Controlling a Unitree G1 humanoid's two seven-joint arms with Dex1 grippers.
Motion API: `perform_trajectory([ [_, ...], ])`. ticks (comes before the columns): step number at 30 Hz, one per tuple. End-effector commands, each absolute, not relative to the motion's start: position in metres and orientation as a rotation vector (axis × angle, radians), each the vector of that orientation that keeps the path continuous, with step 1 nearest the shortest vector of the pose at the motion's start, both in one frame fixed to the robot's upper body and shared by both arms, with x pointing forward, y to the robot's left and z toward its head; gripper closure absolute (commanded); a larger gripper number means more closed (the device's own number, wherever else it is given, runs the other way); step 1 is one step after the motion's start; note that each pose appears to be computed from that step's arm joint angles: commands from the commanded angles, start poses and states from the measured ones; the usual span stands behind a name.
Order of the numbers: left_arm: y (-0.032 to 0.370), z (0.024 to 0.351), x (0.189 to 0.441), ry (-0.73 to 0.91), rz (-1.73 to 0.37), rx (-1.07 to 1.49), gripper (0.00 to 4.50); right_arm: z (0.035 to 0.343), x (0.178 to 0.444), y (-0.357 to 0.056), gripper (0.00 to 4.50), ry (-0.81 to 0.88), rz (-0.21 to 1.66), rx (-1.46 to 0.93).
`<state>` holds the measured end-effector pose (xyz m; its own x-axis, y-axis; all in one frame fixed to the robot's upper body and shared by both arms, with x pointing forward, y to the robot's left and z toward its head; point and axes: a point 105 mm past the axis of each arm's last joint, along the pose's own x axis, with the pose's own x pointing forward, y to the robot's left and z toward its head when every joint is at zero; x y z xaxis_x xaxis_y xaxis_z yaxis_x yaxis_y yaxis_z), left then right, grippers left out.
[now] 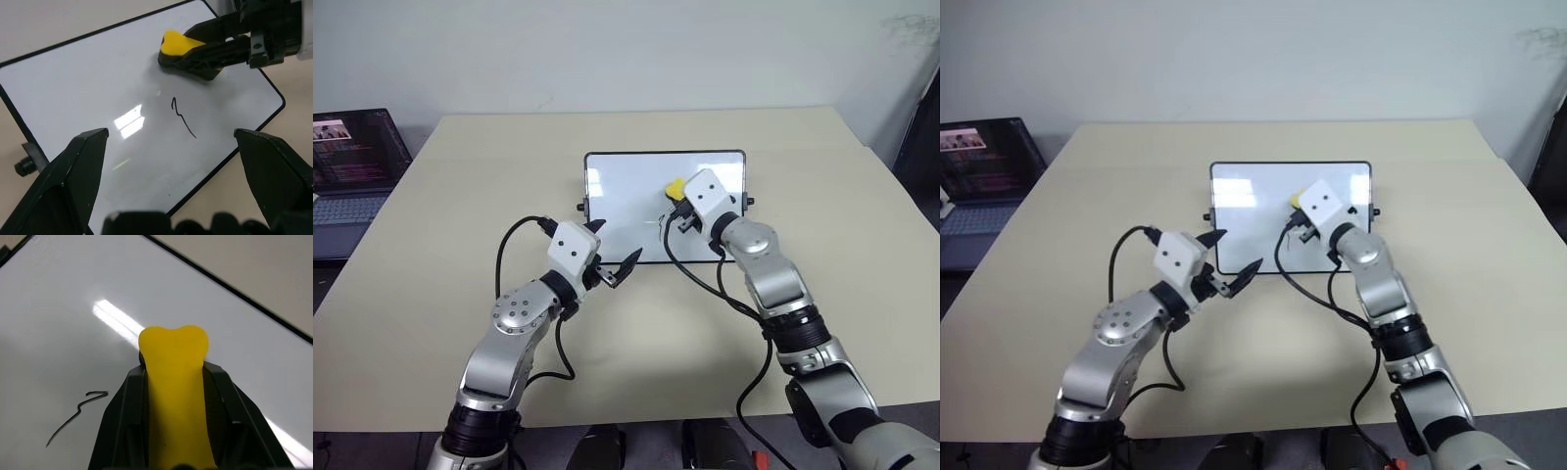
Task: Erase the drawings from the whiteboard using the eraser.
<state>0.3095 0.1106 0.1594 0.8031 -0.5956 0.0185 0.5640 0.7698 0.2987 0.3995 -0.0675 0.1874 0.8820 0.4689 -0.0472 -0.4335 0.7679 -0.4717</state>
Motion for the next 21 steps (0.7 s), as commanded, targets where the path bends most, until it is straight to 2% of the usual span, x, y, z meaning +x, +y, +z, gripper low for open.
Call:
perform_trajectory([
  [1,0.124,0.179,0.293,-0.152,-0.603,0.288,0.0,0.203,0.383,-0.085,3.36,-0.034,0.485,-0.293],
  [6,0.135,0.174,0.276,-0.107,-0.539,0.194,0.0,0.187,0.359,-0.1,3.36,0.106,0.487,0.057],
  [11,0.141,0.158,0.265,-0.06,-0.453,0.154,0.0,0.169,0.347,-0.128,3.36,0.14,0.387,0.077],
  [21,0.125,0.149,0.262,-0.049,-0.47,0.113,0.0,0.161,0.343,-0.125,3.36,0.155,0.396,0.034],
])
